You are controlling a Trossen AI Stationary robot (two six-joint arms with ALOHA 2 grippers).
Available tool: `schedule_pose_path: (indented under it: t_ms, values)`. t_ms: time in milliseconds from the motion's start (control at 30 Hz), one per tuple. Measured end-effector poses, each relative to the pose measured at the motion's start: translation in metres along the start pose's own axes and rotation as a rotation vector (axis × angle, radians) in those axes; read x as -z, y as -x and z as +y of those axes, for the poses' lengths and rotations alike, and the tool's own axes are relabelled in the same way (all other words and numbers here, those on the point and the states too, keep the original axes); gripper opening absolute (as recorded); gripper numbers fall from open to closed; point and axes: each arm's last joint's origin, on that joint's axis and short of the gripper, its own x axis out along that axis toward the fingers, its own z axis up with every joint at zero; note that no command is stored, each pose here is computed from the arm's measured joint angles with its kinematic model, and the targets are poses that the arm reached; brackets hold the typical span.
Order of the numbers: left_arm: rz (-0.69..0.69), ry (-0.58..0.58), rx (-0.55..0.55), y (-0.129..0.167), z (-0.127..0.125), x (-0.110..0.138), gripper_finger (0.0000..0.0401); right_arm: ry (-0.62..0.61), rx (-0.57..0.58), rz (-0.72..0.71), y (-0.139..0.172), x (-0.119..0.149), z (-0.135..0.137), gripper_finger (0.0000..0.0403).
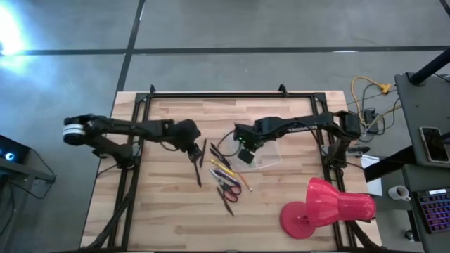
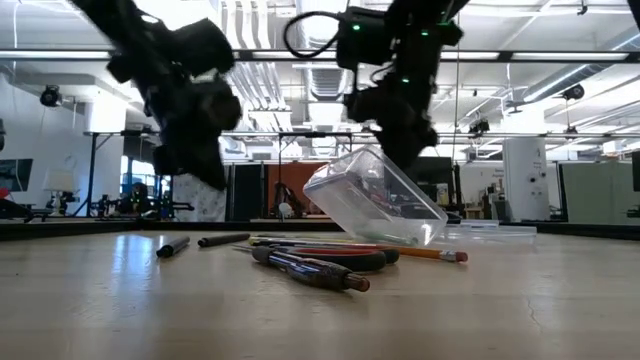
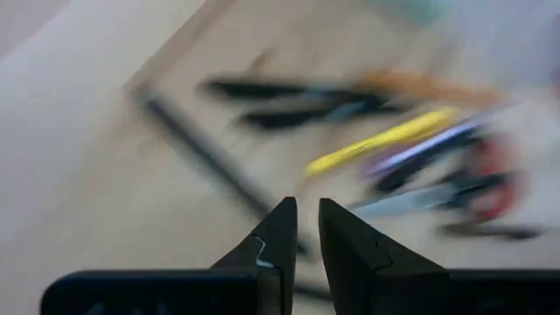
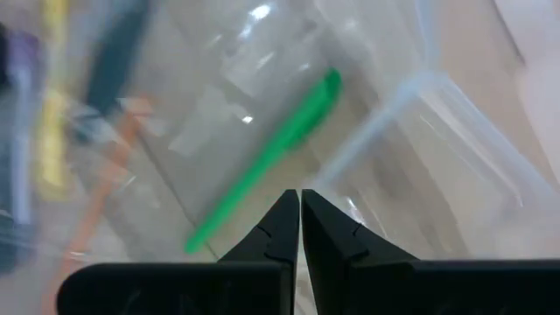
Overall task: Pick & place school supplies into a supply box
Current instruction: Put the black pen into the transparent supply box
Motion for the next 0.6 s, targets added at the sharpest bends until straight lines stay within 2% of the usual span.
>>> schedule_pose_path:
  t_ms: [67,133,300,467,600]
  values:
    - [0.089,0.011,-0.112,-0.005,0.002,-0.001,0.0035,-0.044,0.04,-0.013,0.002,0.012,-0.003,0.0009]
    - [0.137,0.031,-0.166,-0.011,0.002,-0.005,0.0038,-0.092,0.06,-0.022,0.007,0.024,-0.008,0.0009]
    - [0.149,0.078,-0.177,-0.027,-0.004,-0.015,0.0072,-0.248,0.042,-0.072,0.013,0.049,-0.02,0.0009]
    - [0.15,0.119,-0.19,-0.033,-0.007,-0.023,0.014,-0.375,0.028,-0.101,0.016,0.07,-0.032,0.0021]
    - [0.123,0.137,-0.191,-0.032,-0.01,-0.028,0.0185,-0.42,0.043,-0.08,0.011,0.08,-0.036,0.0044]
